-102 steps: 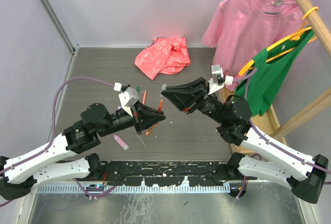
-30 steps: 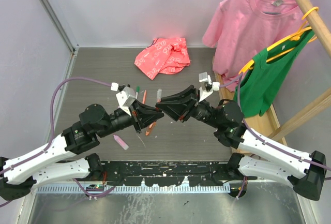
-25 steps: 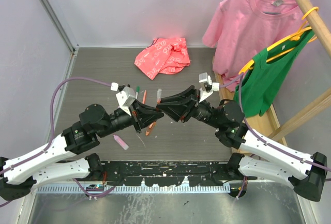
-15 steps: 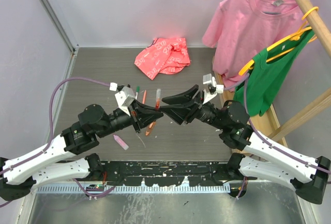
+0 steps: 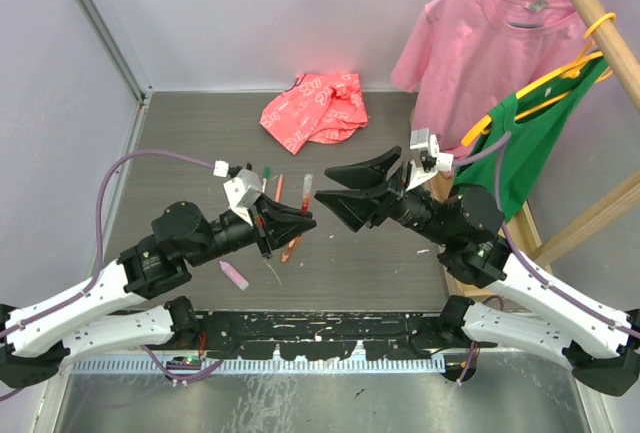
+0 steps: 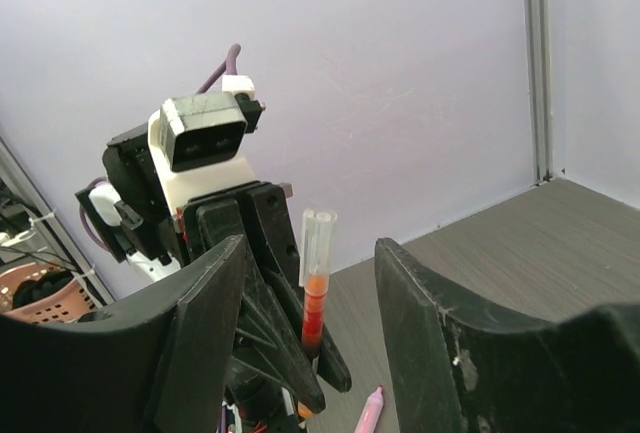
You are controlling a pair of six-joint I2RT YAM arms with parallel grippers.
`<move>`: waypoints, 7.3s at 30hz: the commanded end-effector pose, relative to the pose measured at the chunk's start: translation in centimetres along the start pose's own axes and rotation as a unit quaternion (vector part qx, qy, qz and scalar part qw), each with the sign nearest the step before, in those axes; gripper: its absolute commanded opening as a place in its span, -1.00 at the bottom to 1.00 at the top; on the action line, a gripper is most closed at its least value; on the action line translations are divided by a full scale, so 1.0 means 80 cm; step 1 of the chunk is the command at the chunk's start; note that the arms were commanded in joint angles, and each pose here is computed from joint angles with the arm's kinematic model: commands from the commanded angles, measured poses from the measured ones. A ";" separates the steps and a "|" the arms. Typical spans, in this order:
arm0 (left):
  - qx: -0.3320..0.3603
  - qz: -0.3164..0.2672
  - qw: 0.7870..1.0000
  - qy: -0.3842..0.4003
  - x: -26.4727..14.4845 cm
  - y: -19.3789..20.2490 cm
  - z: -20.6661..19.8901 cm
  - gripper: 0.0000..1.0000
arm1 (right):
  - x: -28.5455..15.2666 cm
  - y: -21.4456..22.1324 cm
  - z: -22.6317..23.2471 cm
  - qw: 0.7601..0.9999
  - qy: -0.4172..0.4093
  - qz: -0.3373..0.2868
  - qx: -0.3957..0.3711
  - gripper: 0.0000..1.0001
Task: Insert the pens into the pen caps
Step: Press the pen cap onto the pen.
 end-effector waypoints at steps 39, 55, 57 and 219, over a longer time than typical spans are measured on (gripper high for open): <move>0.017 -0.026 0.999 0.017 0.004 -0.029 -0.009 -1.00 | 0.019 0.003 0.000 1.000 0.001 0.019 0.015 -0.82; 0.037 -0.086 0.996 -0.011 -0.003 -0.093 -0.004 -1.00 | 0.016 0.048 -0.010 0.996 0.002 0.078 0.035 -1.00; 0.045 -0.094 0.995 -0.011 -0.004 -0.106 -0.005 -1.00 | 0.014 0.057 -0.012 0.995 0.006 0.090 0.037 -1.00; 0.011 0.028 0.989 0.143 -0.013 -0.031 -0.064 -1.00 | 0.002 -0.039 0.051 0.994 0.062 -0.009 -0.087 0.30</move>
Point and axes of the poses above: each gripper's point midway between its finger pads, its own x axis out along the fingers, its own z axis along the line the jaws close on, y = z × x, the point moved 1 cm from there along -x, back along the fingers, and after that the axes turned 5 degrees about x, right-handed, at the moved point
